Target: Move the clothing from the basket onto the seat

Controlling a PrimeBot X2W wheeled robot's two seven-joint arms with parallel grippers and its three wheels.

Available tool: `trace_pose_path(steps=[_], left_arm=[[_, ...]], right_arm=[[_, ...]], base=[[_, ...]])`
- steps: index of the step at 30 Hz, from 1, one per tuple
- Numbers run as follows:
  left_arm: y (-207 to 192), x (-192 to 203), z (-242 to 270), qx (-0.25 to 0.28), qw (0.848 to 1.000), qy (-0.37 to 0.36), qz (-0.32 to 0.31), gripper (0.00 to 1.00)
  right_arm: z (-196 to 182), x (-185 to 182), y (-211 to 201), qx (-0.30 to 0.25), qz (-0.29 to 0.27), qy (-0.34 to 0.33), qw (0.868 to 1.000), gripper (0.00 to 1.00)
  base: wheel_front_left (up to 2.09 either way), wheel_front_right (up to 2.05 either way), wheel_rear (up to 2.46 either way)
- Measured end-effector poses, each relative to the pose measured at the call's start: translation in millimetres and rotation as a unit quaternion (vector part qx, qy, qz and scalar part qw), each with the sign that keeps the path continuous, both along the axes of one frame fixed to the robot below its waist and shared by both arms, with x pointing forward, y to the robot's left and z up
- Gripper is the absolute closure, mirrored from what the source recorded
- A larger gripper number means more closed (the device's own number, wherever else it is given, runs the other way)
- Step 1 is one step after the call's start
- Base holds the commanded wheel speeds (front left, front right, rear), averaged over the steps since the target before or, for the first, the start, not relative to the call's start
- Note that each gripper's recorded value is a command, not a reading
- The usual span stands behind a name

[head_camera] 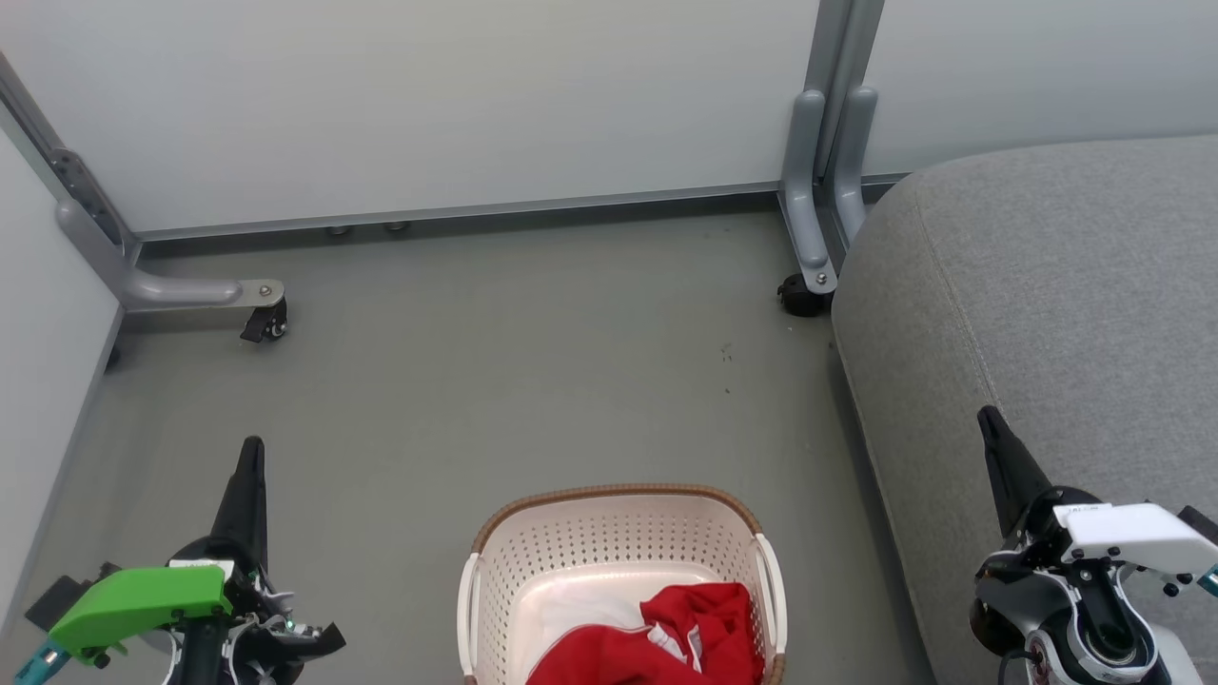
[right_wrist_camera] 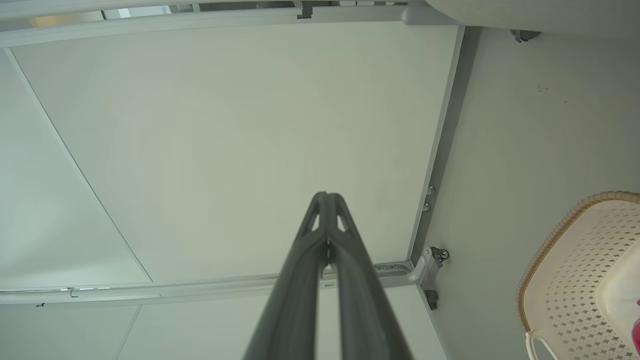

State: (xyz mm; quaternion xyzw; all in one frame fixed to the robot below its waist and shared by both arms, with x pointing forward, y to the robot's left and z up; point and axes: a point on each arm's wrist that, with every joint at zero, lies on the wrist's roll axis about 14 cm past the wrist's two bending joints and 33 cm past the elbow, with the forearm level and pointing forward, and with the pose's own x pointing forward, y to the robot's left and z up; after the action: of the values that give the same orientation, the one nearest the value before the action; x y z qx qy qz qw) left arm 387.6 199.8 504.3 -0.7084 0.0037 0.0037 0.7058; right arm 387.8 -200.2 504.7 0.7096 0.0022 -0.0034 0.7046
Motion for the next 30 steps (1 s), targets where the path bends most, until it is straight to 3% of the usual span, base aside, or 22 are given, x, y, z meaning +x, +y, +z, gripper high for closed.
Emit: trace_pose_path(steps=[1, 5, 14, 24, 30], left_arm=[[-0.2, -0.6, -2.0, 0.0, 1.0, 0.003, 0.0, 0.0], [-2.9, -7.0, -17.0, -0.004, 1.0, 0.026, -0.001, 0.0], [-11.9, -4.3, -8.1, 0.015, 1.0, 0.012, -0.002, 0.0], [-15.4, -1.5, 9.2, 0.107, 0.994, -0.013, -0.002, 0.0], [-20.8, -0.9, 18.1, 0.172, 0.985, -0.029, -0.004, 0.0]], right_arm=[[-2.0, -0.6, 0.2, 0.001, 0.0, 0.003, 1.0, 0.0], [-16.8, -7.4, 1.9, 0.005, -0.002, 0.025, 1.0, 0.0], [-10.8, -5.2, 7.2, -0.021, -0.003, 0.016, 1.0, 0.0], [7.3, -2.0, 10.8, -0.134, -0.001, -0.009, 0.991, 0.0], [13.3, -3.9, 15.0, -0.215, 0.003, -0.021, 0.976, 0.0]], base=[[0.0, 0.0, 0.0], [0.0, 0.0, 0.0], [0.0, 0.0, 0.0], [0.0, 0.0, 0.0], [0.0, 0.0, 0.0]])
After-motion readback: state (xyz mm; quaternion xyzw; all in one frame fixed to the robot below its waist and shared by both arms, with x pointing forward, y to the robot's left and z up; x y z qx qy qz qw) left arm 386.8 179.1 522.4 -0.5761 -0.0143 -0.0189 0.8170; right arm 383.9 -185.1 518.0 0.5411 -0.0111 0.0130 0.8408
